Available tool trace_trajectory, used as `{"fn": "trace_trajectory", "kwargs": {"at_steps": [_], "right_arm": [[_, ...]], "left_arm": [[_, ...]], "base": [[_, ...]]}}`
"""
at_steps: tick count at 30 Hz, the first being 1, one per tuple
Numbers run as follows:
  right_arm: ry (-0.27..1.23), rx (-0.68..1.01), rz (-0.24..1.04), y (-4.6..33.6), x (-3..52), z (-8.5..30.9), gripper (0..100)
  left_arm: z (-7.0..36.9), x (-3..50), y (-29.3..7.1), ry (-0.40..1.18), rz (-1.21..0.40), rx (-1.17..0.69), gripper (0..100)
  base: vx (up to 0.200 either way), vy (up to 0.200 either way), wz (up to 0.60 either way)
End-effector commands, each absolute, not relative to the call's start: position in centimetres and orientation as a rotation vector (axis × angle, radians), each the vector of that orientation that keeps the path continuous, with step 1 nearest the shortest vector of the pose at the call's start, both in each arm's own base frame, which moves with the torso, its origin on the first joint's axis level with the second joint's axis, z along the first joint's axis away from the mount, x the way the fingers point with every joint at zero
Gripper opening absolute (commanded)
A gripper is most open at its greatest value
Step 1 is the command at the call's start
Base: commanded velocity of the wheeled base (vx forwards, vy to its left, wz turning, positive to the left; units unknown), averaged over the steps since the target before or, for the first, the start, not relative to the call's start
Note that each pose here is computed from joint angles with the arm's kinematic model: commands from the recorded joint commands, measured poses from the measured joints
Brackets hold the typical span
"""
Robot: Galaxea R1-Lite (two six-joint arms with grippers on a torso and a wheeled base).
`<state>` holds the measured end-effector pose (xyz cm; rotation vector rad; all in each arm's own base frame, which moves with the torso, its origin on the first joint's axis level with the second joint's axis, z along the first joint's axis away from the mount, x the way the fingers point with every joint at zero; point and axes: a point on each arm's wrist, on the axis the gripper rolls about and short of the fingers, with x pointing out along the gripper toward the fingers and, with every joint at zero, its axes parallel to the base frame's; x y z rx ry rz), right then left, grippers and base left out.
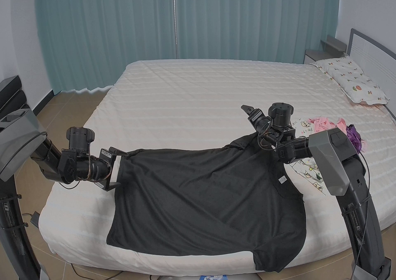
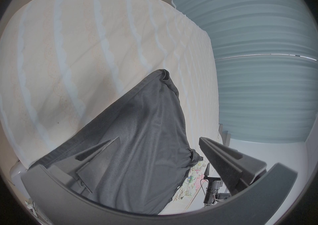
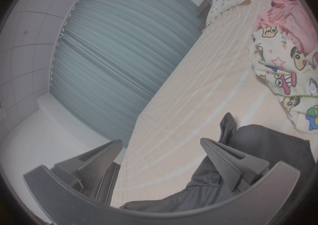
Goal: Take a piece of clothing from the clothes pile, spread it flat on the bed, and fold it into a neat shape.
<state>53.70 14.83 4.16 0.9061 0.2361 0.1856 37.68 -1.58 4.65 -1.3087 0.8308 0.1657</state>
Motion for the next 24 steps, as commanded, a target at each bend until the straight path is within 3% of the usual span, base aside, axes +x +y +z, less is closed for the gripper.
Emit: {"fn": "trace_trajectory", "kwargs": {"at_steps": [1,7,15,21,24], "right_arm": [[0.265,0.888,0.12,13.8,52.9,5.1,100],[0.358,0.697,0.104,12.2,47.0,6.5,100],[0.419,0.638,0.046,8.0,37.9,7.3,100],[0.55,0.611,0.017,6.3,30.2,5.0,100],[0.502,0.635,0.02,5.4,28.3,4.7,100]], "left_arm": [[4.5,37.4,-1.6,0.84,0.17,-1.307,100],[3.9,35.2,-1.7,0.897,0.158,-1.23,100],[6.3,32.5,-2.4,0.888,0.091,-1.148,100],[5.8,31.1,-3.2,0.938,0.061,-1.048,100],[4.9,30.0,-3.1,0.998,0.078,-0.996,100]], "base": [[0.0,0.0,0.0],[0.0,0.0,0.0],[0.0,0.0,0.0],[-0.2,0.0,0.0],[-0.2,0.0,0.0]]}}
